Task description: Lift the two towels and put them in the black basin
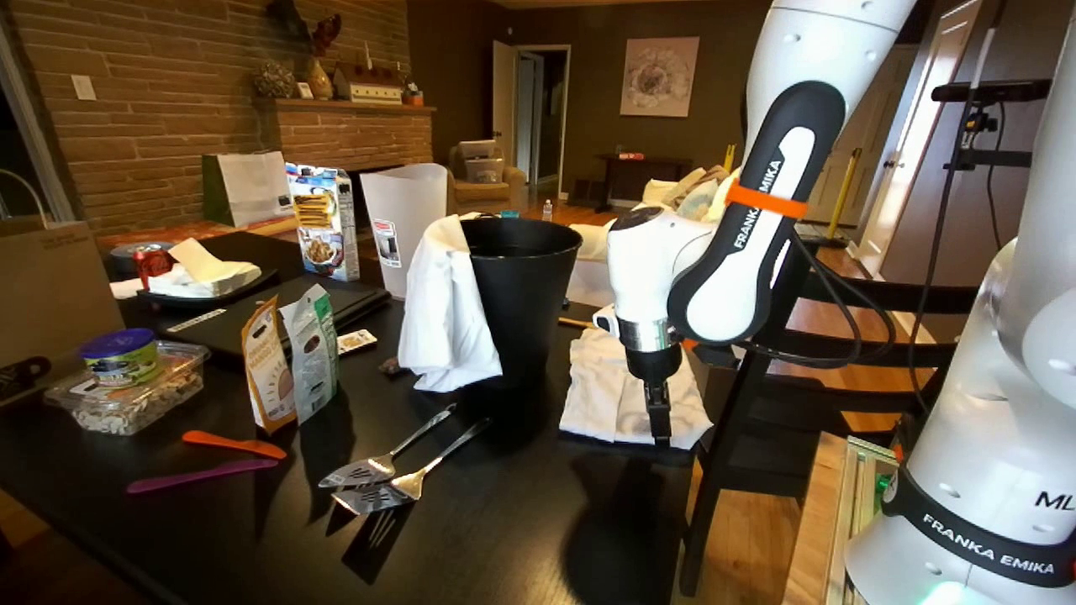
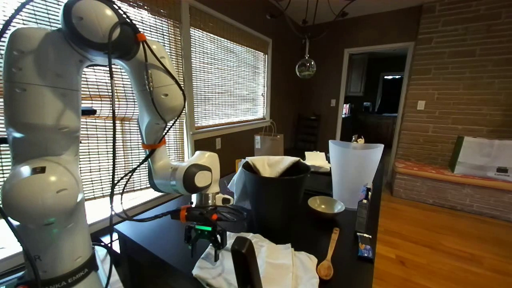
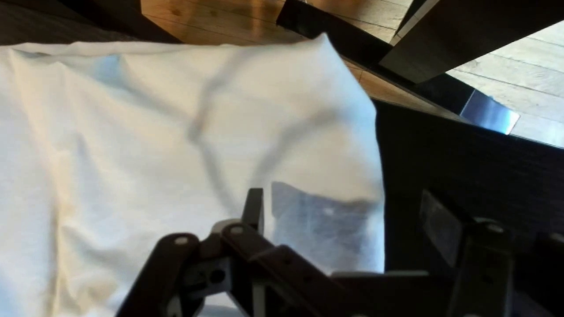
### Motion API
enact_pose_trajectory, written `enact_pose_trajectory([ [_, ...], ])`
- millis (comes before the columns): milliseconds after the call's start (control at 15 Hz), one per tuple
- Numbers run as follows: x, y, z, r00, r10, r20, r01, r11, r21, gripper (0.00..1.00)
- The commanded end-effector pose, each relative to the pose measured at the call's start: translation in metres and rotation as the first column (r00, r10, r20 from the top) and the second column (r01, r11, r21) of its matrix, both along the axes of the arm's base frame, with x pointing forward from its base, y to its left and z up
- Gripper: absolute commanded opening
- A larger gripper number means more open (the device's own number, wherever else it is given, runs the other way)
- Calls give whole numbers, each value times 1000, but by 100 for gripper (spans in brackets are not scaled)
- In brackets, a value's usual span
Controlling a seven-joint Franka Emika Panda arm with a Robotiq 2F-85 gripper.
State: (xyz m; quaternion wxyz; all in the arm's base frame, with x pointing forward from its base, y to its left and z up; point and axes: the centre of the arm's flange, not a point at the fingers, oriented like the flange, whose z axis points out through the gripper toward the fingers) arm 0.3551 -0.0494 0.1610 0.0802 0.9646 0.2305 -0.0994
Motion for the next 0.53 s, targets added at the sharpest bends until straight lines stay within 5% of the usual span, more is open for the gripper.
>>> enact_pose_trajectory([
  [0,-37,-2,-10,999,-2,49,3,1000,-23,59],
  [467,-31,-10,7,995,-4,99,10,998,-54,10],
])
